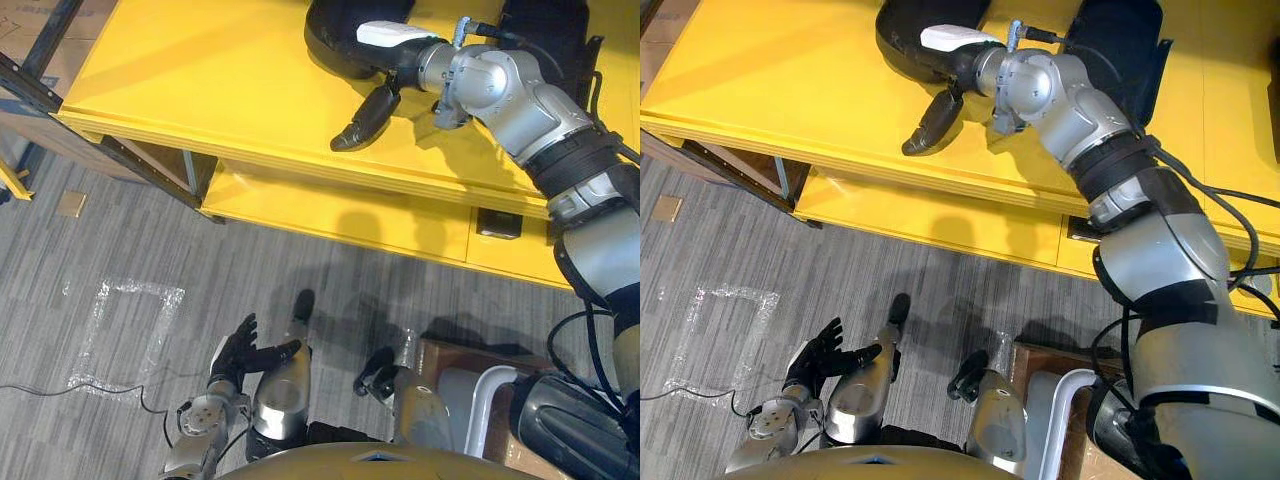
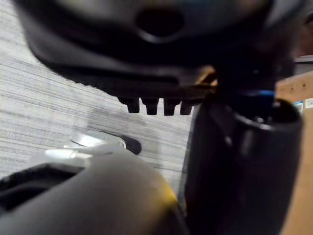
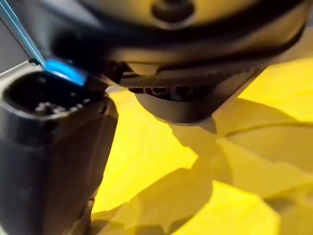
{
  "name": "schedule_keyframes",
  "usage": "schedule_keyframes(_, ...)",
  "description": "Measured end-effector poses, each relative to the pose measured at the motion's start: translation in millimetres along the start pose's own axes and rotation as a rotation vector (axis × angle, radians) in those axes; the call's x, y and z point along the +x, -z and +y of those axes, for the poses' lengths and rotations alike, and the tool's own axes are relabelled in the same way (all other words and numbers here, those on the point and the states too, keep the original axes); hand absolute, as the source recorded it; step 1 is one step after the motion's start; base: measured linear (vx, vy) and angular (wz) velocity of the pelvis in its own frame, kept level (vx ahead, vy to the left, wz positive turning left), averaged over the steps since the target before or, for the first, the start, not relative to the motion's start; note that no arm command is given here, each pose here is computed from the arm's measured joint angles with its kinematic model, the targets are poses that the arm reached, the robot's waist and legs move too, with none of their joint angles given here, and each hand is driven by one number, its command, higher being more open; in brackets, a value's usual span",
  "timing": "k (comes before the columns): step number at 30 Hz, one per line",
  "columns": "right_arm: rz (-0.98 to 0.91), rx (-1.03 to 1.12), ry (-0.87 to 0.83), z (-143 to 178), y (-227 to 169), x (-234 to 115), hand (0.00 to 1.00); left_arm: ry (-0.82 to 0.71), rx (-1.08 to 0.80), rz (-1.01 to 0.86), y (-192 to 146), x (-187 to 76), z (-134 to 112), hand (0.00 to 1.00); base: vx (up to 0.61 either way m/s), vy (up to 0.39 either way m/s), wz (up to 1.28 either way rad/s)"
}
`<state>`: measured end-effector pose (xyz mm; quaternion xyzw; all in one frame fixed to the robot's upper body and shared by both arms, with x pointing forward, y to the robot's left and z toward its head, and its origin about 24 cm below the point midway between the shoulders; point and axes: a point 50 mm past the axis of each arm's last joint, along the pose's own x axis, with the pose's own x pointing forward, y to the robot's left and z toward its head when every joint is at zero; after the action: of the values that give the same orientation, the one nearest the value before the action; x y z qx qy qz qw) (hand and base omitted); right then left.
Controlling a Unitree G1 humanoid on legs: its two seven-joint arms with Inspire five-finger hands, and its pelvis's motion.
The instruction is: Walk over and take three plastic housings, then place them on the shelf
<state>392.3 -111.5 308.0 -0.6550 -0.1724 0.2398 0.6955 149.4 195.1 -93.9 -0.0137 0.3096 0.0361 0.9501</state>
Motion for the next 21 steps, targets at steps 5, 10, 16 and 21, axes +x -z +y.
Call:
schedule_keyframes(5, -0.015, -0.026, -0.049, 6.1, -5.0, 2.0, 1.00, -0.002, 0.017, 0.006, -0.1, -0.5, 5.7, 1.00, 0.00, 0.009, -0.07)
schedule_keyframes(10, -0.017, -0.073, -0.072, 9.4, -6.8, 0.1, 1.00, -0.021, 0.018, 0.009, 0.0, -0.8, 11.3, 1.00, 0.01, 0.004, 0.00)
schedule_keyframes(16, -0.040, -0.092, -0.098, 18.6, -9.5, -2.3, 1.00, -0.037, 0.017, 0.014, 1.0, -1.4, 16.5, 1.00, 0.00, 0.000, 0.00)
schedule_keyframes(21, -0.057, -0.087, -0.115, 28.7, -11.1, -2.3, 1.00, -0.039, 0.019, 0.018, 1.8, -1.8, 17.5, 1.00, 0.00, 0.000, 0.00)
